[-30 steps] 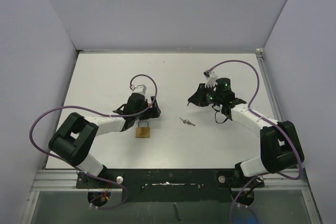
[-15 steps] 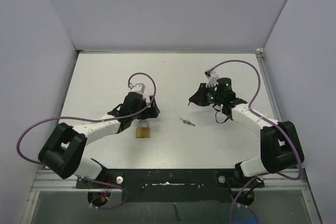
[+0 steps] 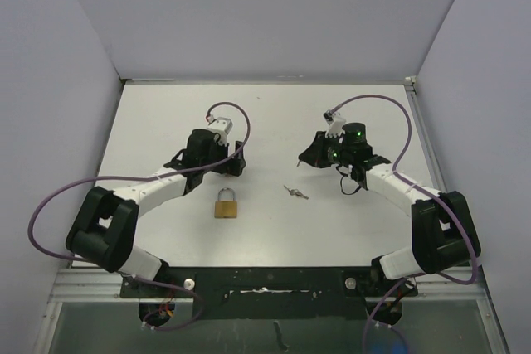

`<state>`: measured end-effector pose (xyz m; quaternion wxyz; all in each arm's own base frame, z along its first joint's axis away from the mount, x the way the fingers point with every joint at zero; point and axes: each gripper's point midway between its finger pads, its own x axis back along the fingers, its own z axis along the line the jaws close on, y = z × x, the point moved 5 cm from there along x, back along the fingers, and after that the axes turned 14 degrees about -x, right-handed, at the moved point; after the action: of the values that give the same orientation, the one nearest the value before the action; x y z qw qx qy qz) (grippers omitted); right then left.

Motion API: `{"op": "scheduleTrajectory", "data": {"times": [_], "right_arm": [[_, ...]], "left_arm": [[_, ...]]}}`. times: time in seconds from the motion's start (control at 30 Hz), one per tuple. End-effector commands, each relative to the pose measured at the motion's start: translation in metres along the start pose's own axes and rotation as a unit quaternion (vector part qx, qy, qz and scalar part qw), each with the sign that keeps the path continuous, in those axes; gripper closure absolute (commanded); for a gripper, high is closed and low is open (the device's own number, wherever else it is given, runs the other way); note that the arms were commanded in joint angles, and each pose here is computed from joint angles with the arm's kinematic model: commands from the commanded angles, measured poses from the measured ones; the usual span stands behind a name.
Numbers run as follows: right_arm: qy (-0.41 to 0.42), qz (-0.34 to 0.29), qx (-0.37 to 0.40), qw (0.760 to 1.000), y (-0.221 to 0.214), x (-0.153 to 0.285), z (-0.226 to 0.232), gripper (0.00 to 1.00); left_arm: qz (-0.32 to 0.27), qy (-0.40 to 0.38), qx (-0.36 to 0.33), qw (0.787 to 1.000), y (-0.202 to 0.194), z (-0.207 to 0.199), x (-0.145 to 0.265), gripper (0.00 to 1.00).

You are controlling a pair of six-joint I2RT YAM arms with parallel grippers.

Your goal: Unlock with the key

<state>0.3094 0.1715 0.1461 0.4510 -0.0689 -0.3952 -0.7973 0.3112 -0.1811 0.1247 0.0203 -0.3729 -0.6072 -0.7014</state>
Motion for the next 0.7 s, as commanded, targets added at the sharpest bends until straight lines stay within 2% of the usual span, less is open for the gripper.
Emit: {"op": "scheduleTrajectory", "data": {"times": [0.0, 0.23, 0.67], "right_arm": [[0.024, -0.033, 0.02, 0.999, 0.016, 0.009, 0.014, 1.0], [0.02, -0.034, 0.022, 0.999, 0.016, 0.012, 0.013, 1.0], [0.021, -0.032, 0.021, 0.999, 0.016, 0.011, 0.012, 1.0]], "left_arm": [[-0.026, -0.013, -0.017, 0.999, 0.016, 0.022, -0.018, 0.02], [-0.023, -0.021, 0.014, 0.999, 0.009, 0.04, -0.036, 0.02], [0.004, -0.052, 0.037, 0.998, -0.014, 0.032, -0.047, 0.02]]}}
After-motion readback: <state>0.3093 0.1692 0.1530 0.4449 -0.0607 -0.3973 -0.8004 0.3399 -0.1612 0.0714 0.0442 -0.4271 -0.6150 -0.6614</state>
